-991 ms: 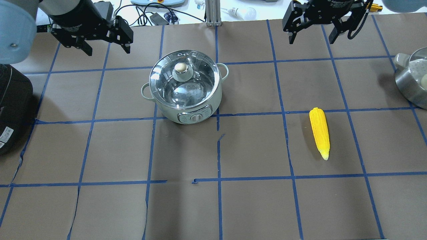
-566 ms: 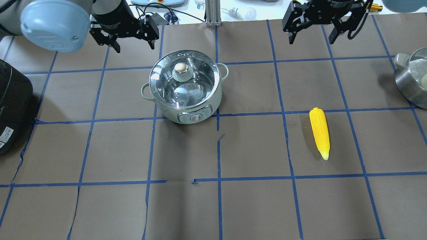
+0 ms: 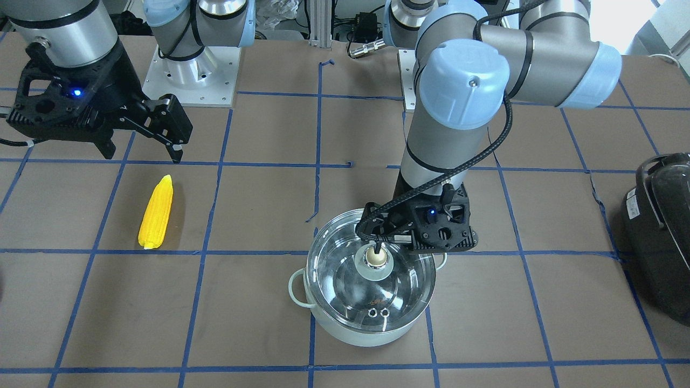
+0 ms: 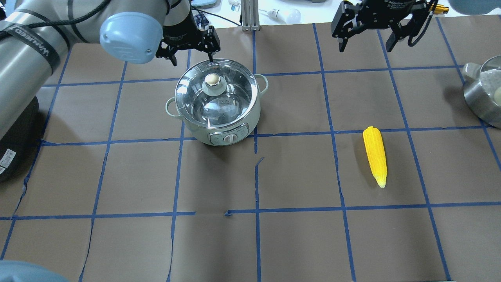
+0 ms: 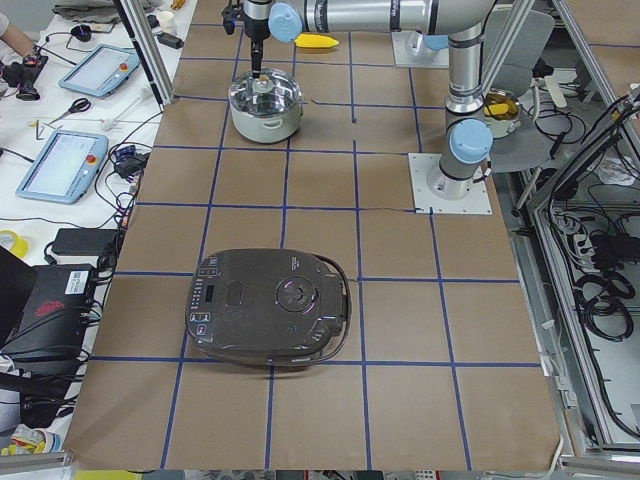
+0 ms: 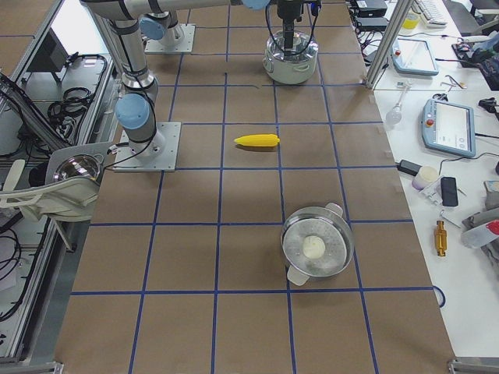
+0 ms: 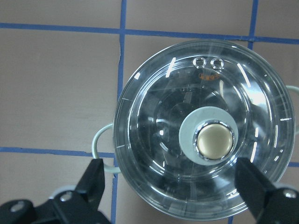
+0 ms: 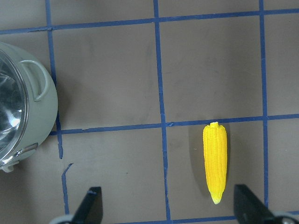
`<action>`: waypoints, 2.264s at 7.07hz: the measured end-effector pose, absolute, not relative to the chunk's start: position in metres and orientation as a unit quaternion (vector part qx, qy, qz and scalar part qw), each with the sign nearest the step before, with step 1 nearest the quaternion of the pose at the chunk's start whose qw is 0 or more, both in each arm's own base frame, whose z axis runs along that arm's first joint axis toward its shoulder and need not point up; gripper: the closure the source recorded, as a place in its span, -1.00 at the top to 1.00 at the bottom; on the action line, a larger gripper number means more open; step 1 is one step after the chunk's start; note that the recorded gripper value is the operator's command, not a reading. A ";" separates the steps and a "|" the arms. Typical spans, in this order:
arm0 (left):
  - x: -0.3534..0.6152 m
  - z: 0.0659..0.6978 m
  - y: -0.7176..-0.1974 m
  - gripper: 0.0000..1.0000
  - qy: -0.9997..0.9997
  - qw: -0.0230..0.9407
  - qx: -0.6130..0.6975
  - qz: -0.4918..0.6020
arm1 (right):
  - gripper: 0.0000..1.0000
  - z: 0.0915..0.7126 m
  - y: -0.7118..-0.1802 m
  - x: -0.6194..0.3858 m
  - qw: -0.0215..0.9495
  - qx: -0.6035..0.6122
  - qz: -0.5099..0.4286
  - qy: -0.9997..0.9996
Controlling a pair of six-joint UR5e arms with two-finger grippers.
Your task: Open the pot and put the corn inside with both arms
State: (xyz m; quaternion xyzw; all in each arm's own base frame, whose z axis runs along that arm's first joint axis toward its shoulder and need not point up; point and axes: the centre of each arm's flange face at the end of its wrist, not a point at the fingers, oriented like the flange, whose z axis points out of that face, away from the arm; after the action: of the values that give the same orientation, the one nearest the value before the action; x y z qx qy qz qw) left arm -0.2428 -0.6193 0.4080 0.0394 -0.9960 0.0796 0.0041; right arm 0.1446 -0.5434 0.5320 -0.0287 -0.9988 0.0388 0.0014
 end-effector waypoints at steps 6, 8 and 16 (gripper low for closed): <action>-0.267 0.347 -0.628 0.42 -0.997 0.005 0.043 0.066 | 1.00 0.531 -0.543 0.144 0.004 -0.029 0.037 -0.999; -0.267 0.338 -0.624 0.36 -0.997 0.004 0.050 0.056 | 1.00 0.530 -0.545 0.144 0.003 -0.029 0.037 -0.999; -0.272 0.345 -0.616 -0.20 -0.997 0.020 0.050 0.051 | 1.00 0.531 -0.546 0.144 0.000 -0.029 0.040 -0.999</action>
State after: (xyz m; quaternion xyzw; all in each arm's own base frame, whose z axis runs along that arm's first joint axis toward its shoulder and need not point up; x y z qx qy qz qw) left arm -0.2717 -0.6156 0.3455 0.0497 -0.9973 0.0506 0.0202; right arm 0.1437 -0.5456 0.5306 -0.0293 -0.9988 0.0399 0.0004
